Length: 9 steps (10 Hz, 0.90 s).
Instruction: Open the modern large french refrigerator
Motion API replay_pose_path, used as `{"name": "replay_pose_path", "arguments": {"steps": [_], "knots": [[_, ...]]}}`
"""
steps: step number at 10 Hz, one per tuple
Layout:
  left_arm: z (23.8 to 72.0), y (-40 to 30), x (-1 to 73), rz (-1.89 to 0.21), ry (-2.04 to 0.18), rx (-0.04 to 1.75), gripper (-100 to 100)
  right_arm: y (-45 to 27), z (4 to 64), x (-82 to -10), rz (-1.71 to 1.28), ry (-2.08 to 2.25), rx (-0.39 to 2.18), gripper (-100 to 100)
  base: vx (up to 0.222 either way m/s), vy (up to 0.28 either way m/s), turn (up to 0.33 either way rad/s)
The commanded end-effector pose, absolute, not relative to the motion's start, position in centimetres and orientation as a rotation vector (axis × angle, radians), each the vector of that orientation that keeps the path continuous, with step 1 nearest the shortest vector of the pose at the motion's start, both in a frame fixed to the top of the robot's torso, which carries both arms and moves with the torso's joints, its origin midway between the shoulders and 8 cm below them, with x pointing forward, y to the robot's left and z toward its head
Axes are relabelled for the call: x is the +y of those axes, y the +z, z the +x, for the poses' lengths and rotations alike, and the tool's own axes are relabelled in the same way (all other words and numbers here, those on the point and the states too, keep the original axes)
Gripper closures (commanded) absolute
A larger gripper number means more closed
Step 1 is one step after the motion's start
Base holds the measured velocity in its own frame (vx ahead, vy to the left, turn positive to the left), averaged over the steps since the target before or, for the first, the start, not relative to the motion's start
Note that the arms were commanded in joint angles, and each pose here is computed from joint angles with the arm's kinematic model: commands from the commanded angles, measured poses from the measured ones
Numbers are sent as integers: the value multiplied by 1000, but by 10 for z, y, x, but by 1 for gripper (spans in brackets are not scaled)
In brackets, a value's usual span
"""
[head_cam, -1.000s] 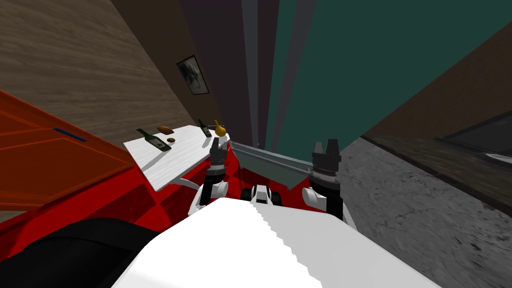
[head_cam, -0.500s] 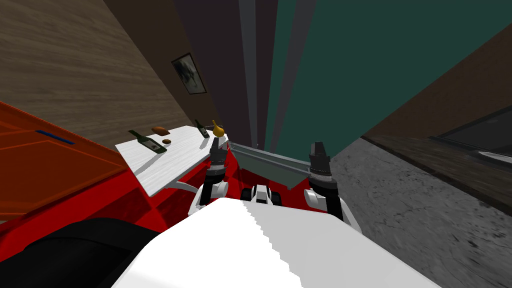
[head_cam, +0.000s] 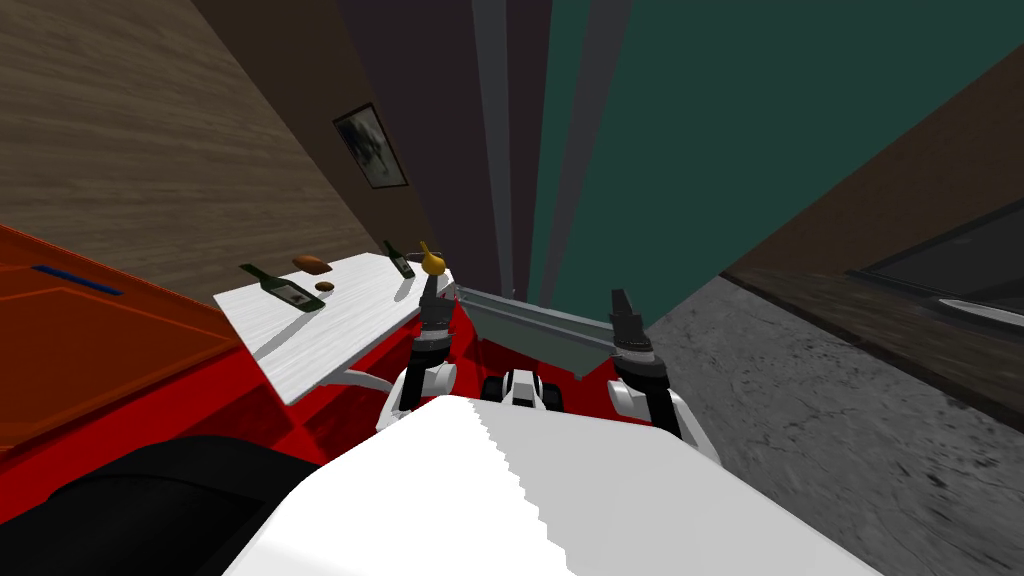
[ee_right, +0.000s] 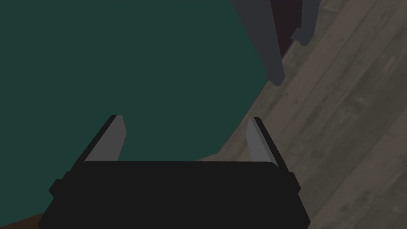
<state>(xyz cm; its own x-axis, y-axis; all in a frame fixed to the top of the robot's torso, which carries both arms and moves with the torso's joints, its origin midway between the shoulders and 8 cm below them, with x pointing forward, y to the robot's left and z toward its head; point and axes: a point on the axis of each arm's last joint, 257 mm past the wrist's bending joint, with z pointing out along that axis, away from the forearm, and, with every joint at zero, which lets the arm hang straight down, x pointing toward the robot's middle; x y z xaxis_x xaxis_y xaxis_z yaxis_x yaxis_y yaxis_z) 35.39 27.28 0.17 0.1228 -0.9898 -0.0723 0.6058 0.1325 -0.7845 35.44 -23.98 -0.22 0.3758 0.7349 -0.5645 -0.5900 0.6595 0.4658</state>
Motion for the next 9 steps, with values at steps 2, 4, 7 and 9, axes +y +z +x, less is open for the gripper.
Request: {"name": "replay_pose_path", "arguments": {"steps": [2,4,7,9], "knots": [[354,2,273,-686,-1307,703,0,-13,359,-235,139,777,855,-100,20,11,-36],[354,2,273,-686,-1307,703,0,-20,361,-231,102,730,873,-100,25,8,-40],[354,2,273,-686,-1307,703,0,-36,366,-225,37,645,905,-100,28,13,-46],[354,2,273,-686,-1307,703,0,-44,368,-222,3,598,918,-100,23,14,-32]]}}
